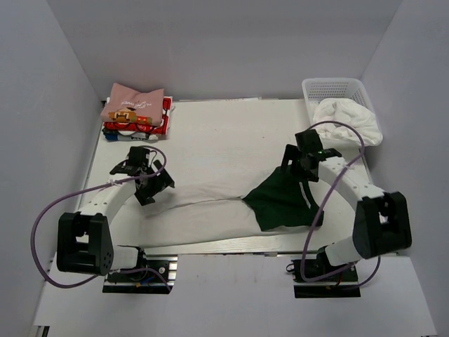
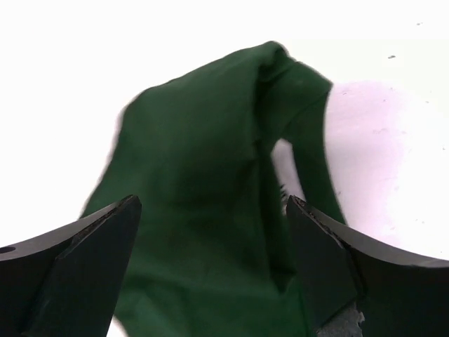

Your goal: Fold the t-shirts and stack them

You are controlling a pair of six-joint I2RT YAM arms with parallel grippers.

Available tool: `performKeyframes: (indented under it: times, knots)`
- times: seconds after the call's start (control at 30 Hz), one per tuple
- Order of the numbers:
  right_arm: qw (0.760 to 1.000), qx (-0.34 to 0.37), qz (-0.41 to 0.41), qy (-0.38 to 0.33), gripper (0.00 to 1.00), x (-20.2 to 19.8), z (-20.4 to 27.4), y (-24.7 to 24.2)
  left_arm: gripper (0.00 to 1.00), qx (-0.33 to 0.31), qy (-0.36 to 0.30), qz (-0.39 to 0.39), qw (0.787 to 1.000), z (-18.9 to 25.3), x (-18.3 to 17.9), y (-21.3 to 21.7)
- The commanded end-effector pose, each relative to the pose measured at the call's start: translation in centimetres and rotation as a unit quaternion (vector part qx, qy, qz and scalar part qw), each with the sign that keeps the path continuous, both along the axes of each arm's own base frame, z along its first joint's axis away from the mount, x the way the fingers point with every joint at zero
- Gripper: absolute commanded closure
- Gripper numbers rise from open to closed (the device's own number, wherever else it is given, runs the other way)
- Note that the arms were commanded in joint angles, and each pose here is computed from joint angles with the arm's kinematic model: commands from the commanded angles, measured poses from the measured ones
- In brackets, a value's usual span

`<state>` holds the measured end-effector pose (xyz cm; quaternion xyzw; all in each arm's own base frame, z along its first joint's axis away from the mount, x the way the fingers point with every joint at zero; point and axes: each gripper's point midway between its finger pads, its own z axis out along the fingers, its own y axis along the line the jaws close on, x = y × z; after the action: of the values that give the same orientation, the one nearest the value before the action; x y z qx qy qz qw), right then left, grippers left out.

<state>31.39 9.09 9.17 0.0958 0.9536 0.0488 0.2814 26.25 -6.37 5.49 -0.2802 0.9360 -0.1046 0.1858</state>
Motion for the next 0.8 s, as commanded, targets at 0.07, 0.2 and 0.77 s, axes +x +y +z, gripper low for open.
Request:
performKeyframes:
  times: [0.07, 0.2, 0.77]
  knots:
    - [0.999, -0.024, -0.023, 0.009, 0.1, 2.2, -2.0, -1.0, 0.0, -0.029, -0.056, -0.018, 0.998, 2.3, 2.3, -1.2]
    - [0.999, 0.003, -0.027, 0.03, 0.14, 1.9, -4.3, -0.4, 0.0, -0.035, -0.06, -0.021, 0.997, 1.1, 2.5, -1.4]
    - [0.997, 0.065, -0.003, -0.041, 1.0, 0.7, 1.3, 0.4, 0.0, -0.028, -0.019, -0.003, 0.999, -2.3, 0.8, -1.0]
